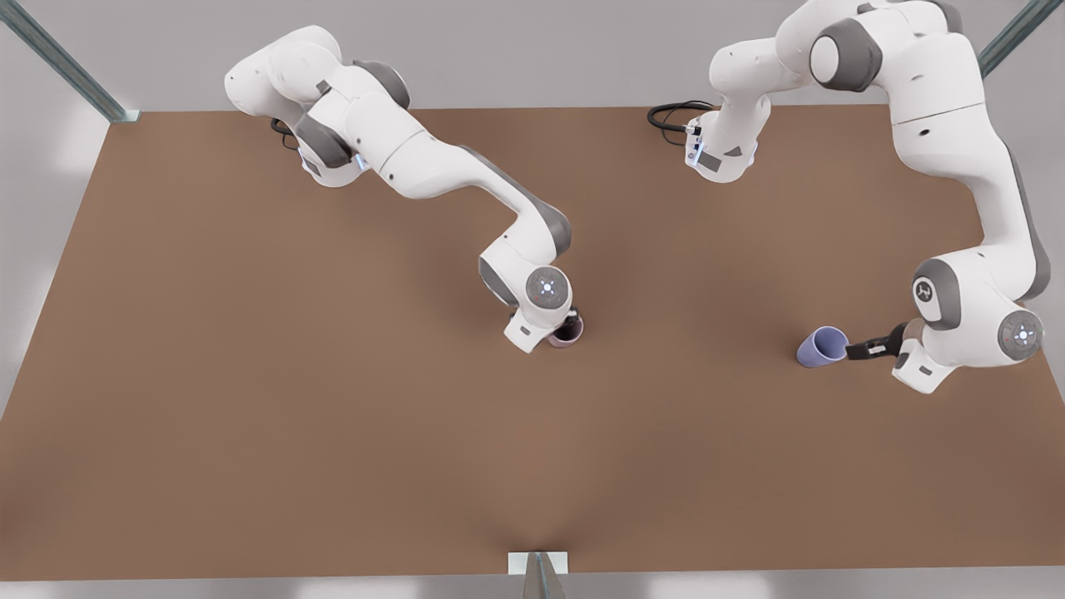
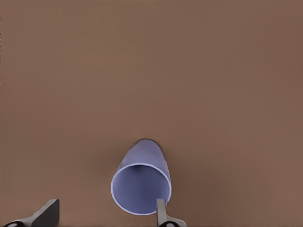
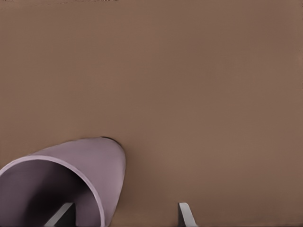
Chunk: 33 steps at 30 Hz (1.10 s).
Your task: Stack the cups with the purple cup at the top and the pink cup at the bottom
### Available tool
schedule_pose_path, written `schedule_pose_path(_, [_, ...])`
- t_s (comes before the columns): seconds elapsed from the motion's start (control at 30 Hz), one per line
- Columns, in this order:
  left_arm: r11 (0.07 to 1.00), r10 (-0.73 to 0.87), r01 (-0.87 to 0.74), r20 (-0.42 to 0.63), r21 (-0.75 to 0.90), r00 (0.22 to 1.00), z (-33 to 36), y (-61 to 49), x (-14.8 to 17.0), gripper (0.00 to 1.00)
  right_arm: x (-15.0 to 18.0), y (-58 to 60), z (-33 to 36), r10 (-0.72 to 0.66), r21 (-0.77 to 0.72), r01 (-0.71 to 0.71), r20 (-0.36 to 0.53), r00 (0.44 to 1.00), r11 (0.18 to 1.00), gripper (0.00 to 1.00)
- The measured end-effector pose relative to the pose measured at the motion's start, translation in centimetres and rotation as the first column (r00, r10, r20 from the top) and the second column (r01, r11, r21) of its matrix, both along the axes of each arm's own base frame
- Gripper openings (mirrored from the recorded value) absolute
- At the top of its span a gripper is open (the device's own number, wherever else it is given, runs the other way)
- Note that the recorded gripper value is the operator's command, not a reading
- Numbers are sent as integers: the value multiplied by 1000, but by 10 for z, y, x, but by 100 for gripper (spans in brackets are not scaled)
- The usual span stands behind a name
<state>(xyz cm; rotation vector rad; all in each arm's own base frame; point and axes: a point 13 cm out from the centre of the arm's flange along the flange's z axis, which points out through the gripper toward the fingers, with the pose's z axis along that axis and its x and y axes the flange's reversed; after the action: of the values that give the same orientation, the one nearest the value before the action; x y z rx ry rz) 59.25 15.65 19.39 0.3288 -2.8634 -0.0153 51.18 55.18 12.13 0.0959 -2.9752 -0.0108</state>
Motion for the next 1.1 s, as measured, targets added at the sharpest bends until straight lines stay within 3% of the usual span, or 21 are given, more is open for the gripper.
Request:
schedule_pose_path(0.33, [1000, 26, -26, 19, 15, 999, -76, 29, -44, 100, -3, 1, 1, -150, -39, 151, 25, 988, 988, 90])
schedule_pose_path(0.47, [1000, 19, -20, 53, 19, 998, -83, 32, -41, 100, 2, 0, 15, -197, -39, 199, 36, 980, 979, 90])
schedule_pose_path(0.6, [999, 33, -33, 82, 1, 996, -86, 29, -34, 84, 16, -8, 56, -252, -15, 253, 59, 966, 967, 93])
schedule_pose_path(0.67, [999, 39, -38, 86, -8, 996, -91, 28, -33, 68, 29, -40, 103, -293, -8, 294, 73, 953, 956, 97])
schedule_pose_path(0.77, [999, 46, -44, 85, -21, 995, -97, 25, -34, 54, 71, -193, 204, -433, 10, 435, 116, 894, 901, 100])
schedule_pose_path(0.83, [999, 49, -47, 82, -28, 995, -100, 23, -36, 37, 100, -317, 259, -529, 26, 531, 151, 835, 847, 100])
schedule_pose_path(0.97, [998, 49, -46, 84, -35, 995, -101, 21, -36, 33, 110, -523, 324, -625, 11, 636, 194, 756, 772, 100])
schedule_pose_path(1.1, [999, 42, -38, 94, -39, 995, -96, 18, -33, 30, 107, -580, 350, -549, -35, 570, 224, 805, 821, 100])
